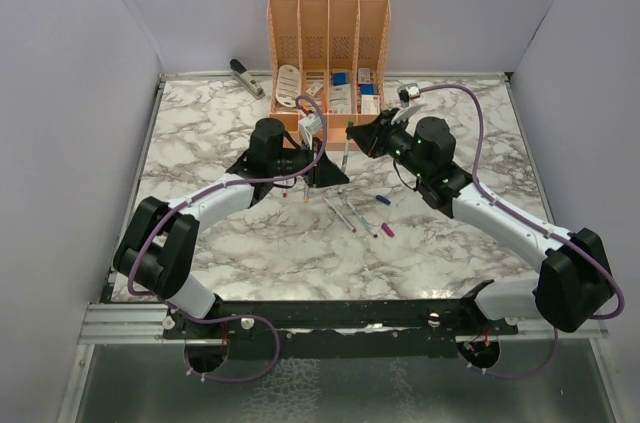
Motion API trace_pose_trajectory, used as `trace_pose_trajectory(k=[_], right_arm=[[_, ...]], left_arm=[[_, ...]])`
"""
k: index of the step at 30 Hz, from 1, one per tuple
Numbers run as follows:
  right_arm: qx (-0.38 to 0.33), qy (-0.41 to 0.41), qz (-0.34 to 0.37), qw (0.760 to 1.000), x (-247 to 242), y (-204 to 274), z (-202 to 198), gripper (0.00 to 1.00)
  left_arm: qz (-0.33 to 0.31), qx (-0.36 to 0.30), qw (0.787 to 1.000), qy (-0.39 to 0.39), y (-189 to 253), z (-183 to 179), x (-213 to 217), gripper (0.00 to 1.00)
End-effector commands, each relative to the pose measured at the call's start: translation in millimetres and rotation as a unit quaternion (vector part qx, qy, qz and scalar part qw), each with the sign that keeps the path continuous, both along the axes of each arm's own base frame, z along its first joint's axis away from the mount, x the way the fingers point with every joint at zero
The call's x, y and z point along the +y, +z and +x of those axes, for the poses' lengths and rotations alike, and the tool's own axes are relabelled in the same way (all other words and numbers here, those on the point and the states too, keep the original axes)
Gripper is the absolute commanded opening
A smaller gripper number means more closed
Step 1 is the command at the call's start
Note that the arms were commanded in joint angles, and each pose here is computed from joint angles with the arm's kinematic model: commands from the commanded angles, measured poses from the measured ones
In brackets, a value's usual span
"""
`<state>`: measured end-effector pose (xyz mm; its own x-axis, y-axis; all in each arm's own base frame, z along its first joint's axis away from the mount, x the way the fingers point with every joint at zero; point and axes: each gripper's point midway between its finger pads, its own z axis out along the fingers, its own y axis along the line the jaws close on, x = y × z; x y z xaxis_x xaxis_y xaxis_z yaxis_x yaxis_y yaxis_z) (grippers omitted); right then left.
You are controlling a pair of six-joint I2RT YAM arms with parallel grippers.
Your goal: Insert the pens into the pen caps
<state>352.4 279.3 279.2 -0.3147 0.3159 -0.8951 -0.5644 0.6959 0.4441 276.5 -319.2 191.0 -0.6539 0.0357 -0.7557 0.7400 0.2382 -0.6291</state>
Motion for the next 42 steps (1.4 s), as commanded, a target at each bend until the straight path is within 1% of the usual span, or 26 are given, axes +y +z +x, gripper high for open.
trace_pose_trajectory(k=[1, 12, 24, 34, 42], right_arm=[[-0.001, 0.002, -0.003, 1.000, -1.4, -4.2, -4.0, 0.01], [0.013, 0.017, -0.015, 1.000, 1.3, -15.6, -8.5, 0.01], [0.077, 0.063, -0.033, 0.994, 8.8, -58.0, -28.2, 0.01], [0.155, 0.103, -0.088, 0.979, 18.6, -112.4, -49.7, 0.01], [0.191, 0.114, -0.143, 0.964, 34.9, -144.7, -70.2, 0.01]], left_arm=[[-0.017, -0.040, 0.999, -0.001, 21.3, 2.2, -0.7, 0.00], [-0.017, -0.040, 0.999, 0.008, 23.1, 7.2, -1.6, 0.00], [-0.027, -0.045, 0.998, 0.026, 37.5, 24.0, -8.0, 0.00], [-0.036, -0.064, 0.996, 0.055, 52.6, 43.7, -7.9, 0.00], [-0.039, -0.093, 0.988, 0.120, 70.8, 73.0, 16.3, 0.00]])
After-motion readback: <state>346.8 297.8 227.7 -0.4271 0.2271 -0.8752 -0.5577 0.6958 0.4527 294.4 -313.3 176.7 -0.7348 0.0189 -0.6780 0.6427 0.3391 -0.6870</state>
